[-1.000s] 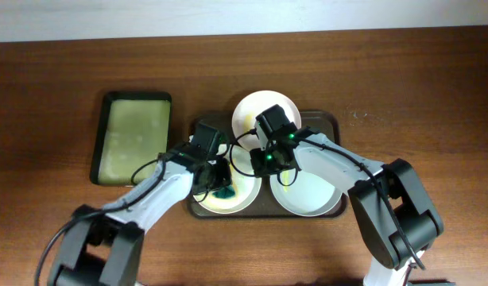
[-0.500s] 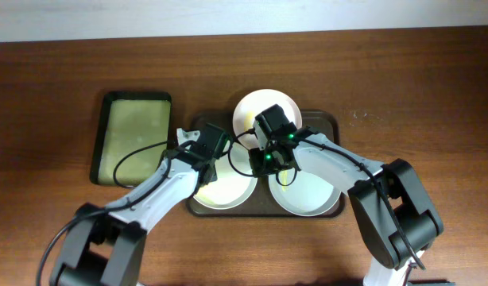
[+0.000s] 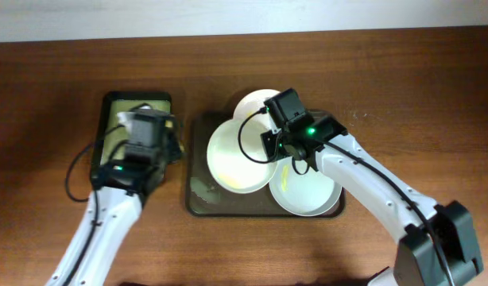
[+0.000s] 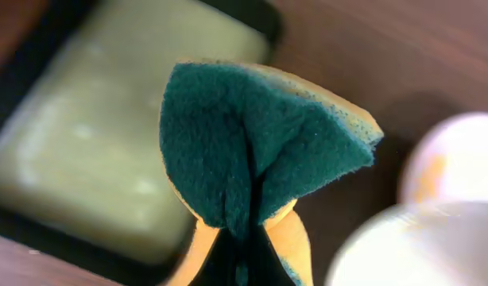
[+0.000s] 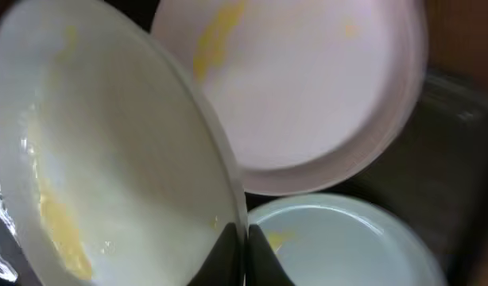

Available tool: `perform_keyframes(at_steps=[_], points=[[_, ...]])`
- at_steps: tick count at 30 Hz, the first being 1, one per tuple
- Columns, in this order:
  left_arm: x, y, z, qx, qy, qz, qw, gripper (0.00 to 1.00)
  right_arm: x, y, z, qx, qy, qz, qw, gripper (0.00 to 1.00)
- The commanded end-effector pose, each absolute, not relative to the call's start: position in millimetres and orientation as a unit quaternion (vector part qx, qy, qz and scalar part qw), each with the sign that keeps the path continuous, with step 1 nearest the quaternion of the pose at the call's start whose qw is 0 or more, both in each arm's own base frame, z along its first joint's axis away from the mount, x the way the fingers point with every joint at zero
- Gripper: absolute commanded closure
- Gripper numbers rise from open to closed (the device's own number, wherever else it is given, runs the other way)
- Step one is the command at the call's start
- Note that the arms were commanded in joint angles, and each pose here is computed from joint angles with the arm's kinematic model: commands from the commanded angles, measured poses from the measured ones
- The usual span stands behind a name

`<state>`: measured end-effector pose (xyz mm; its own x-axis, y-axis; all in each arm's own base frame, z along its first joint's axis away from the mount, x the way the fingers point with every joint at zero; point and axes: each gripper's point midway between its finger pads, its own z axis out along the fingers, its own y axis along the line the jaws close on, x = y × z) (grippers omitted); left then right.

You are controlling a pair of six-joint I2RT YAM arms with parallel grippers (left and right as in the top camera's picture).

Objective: Clean dirty plates on tray and stack at the side
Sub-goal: 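Carry the scrubbed plate with the right gripper to the table's right side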

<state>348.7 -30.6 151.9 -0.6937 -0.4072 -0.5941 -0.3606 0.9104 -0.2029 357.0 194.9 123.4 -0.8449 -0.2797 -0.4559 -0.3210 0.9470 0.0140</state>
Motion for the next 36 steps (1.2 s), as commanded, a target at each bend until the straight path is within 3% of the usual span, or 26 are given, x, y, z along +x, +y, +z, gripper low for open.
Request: perform_keyframes(at_steps=[1, 3, 8, 11, 16, 23, 27, 31, 36], points=[[361, 3, 157, -0.190, 0.919, -0.053, 0.342, 1.00, 374, 188, 181, -0.172, 0.929, -0.064, 0.320, 0.96], [375, 7, 155, -0.142, 0.922, -0.071, 0.352, 1.00, 374, 197, 208, -0.197, 0.902, -0.125, 0.362, 0.96], [394, 28, 114, -0.169, 0.928, -0.060, 0.326, 1.00, 352, 234, 253, -0.277, 0.828, -0.235, 0.428, 0.96], [395, 47, 86, -0.194, 0.934, -0.051, 0.297, 1.00, 336, 245, 275, -0.336, 0.767, -0.324, 0.440, 0.96], [392, 63, 82, -0.213, 0.931, -0.045, 0.292, 1.00, 313, 277, 296, -0.445, 0.675, -0.396, 0.436, 0.96], [389, 62, 79, -0.214, 0.934, -0.044, 0.284, 1.00, 298, 293, 331, -0.444, 0.618, -0.462, 0.456, 0.96], [388, 62, 79, -0.214, 0.934, -0.044, 0.283, 1.00, 300, 293, 323, -0.383, 0.668, -0.399, 0.498, 0.96], [388, 62, 79, -0.214, 0.934, -0.044, 0.282, 1.00, 320, 309, 219, -0.434, 0.792, -0.138, 0.406, 0.96], [385, 62, 77, -0.215, 0.936, -0.044, 0.276, 1.00, 378, 231, 286, -0.166, 0.861, -0.003, 0.480, 0.96]])
